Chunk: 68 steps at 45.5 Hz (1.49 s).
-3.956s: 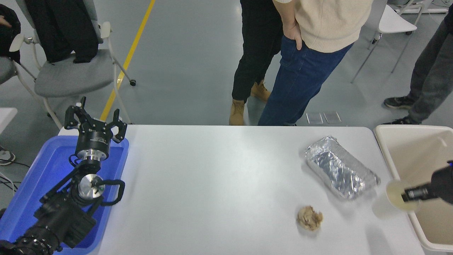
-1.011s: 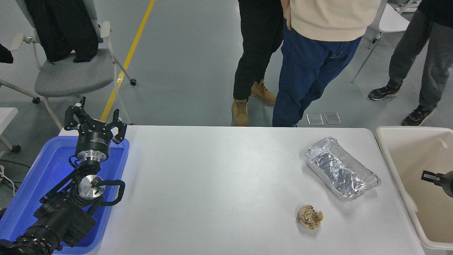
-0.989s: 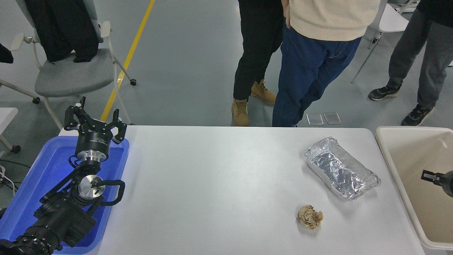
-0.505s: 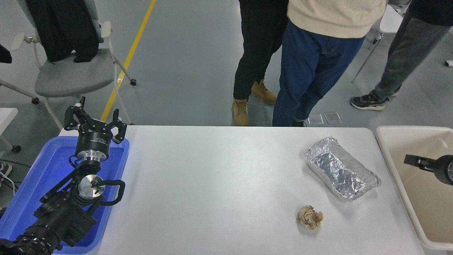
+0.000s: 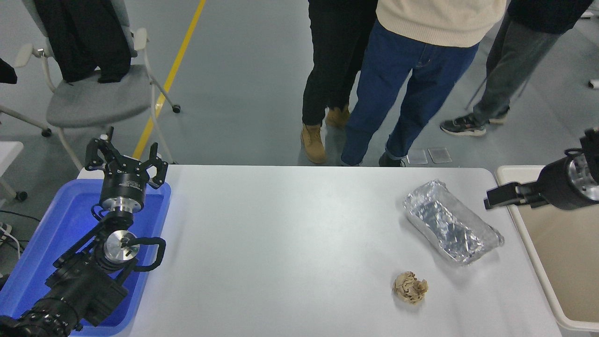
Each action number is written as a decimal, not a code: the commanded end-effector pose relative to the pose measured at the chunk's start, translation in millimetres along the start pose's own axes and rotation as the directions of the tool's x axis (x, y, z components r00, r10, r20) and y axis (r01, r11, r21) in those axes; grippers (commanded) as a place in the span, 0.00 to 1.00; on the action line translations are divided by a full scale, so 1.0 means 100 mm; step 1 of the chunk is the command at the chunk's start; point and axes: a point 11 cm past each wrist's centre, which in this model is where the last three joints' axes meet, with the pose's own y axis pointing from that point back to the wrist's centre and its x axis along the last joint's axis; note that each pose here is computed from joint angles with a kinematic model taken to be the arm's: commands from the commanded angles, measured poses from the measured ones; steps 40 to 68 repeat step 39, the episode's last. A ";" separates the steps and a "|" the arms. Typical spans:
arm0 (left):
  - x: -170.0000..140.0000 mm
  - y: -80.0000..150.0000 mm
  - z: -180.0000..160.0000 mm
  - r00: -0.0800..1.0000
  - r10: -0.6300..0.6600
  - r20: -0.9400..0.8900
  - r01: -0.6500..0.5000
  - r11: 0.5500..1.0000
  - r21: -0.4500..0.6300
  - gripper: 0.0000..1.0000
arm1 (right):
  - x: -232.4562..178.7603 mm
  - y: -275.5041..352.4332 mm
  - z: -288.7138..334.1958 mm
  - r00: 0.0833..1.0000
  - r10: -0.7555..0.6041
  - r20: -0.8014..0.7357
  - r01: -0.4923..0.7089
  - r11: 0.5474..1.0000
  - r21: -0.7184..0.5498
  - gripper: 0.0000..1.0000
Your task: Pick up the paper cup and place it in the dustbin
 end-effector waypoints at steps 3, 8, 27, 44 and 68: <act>0.02 0.01 0.00 1.000 0.003 0.002 -0.003 1.000 0.000 0.99 | -0.04 0.53 -0.67 0.986 -0.164 -0.033 0.165 0.986 0.034 1.00; 0.01 0.01 0.00 1.000 0.004 -0.001 -0.004 1.000 -0.001 0.99 | 0.03 0.69 -0.90 0.983 -0.175 -0.055 0.177 0.984 0.018 1.00; 0.02 0.01 0.01 1.000 0.004 0.001 -0.004 1.000 -0.002 0.99 | 0.10 1.20 -1.21 0.995 -0.074 -0.063 0.075 0.997 0.014 1.00; 0.02 0.01 0.01 1.000 0.004 0.001 -0.004 1.000 -0.004 0.99 | 0.07 1.24 -1.01 0.998 -0.069 -0.004 0.069 0.997 -0.018 1.00; 0.02 0.01 0.01 1.000 0.004 0.001 -0.004 1.000 -0.004 0.99 | 0.07 1.24 -1.01 0.998 -0.069 -0.004 0.069 0.997 -0.018 1.00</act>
